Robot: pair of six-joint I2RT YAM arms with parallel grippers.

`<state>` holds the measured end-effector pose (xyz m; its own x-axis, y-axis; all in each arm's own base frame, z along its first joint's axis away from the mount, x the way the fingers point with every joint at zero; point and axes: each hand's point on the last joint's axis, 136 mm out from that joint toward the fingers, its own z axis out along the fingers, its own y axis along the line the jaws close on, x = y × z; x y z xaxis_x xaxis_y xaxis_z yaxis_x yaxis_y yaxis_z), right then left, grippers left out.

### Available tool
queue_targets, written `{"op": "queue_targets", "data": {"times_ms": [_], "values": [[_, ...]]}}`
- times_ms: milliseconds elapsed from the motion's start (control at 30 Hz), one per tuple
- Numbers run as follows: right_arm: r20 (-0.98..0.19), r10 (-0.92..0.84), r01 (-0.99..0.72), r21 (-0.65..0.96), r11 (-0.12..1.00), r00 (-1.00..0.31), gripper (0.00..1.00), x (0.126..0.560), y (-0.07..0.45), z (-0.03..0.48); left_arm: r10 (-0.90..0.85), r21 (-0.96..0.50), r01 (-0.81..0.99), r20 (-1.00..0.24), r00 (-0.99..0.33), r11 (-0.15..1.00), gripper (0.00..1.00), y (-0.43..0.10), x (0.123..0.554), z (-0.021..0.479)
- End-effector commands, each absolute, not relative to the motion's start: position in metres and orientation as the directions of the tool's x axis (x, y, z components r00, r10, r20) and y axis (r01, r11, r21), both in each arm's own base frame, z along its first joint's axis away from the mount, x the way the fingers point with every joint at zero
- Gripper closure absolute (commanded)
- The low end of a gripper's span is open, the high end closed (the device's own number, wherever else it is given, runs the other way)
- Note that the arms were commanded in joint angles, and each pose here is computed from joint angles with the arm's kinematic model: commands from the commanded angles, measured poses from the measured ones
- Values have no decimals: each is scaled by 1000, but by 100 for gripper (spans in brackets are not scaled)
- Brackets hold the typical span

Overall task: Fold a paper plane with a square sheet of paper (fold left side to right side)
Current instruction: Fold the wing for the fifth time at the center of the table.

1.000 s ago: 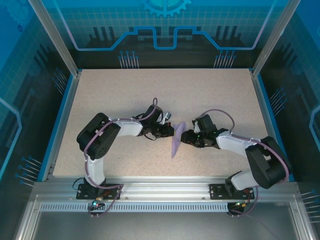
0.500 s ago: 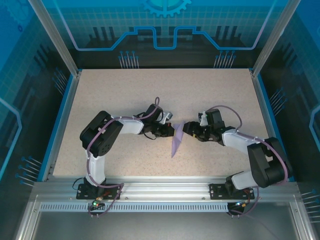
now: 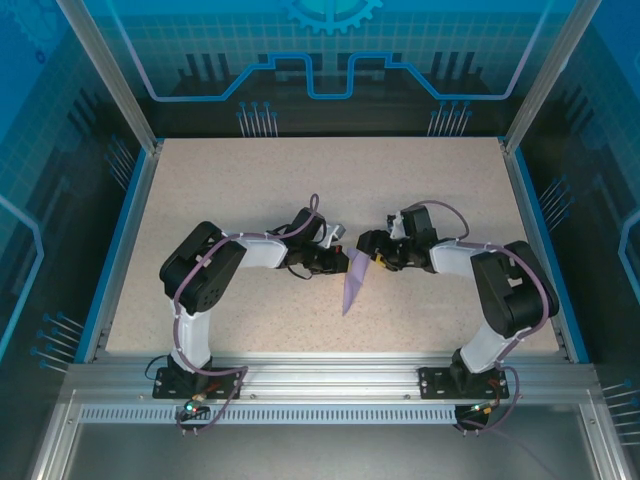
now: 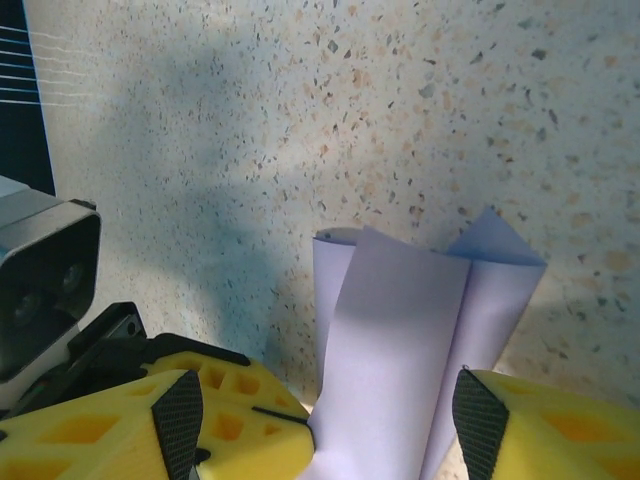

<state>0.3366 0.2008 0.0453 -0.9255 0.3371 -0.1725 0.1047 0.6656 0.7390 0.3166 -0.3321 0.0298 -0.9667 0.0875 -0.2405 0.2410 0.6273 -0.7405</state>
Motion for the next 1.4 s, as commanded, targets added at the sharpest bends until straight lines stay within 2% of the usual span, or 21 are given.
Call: {"op": "queue_targets", "data": {"times_ms": [0,300,633,1367], "values": [[-162,334,107,744,659,-929,30,342,205,46,103,-750,268,-261,-960,605,99,-333,321,36],[-121,315,138,715,686,-941,30,340,209,29,106,-754,272,-262,-959,597,99,-334,321,37],[-20,314,245,579,778,-949,30,325,194,-2,118,-749,325,-317,-941,578,98,-337,325,50],[-17,283,230,535,813,-959,30,329,196,-8,154,-714,410,-397,-905,567,98,-337,330,69]]}}
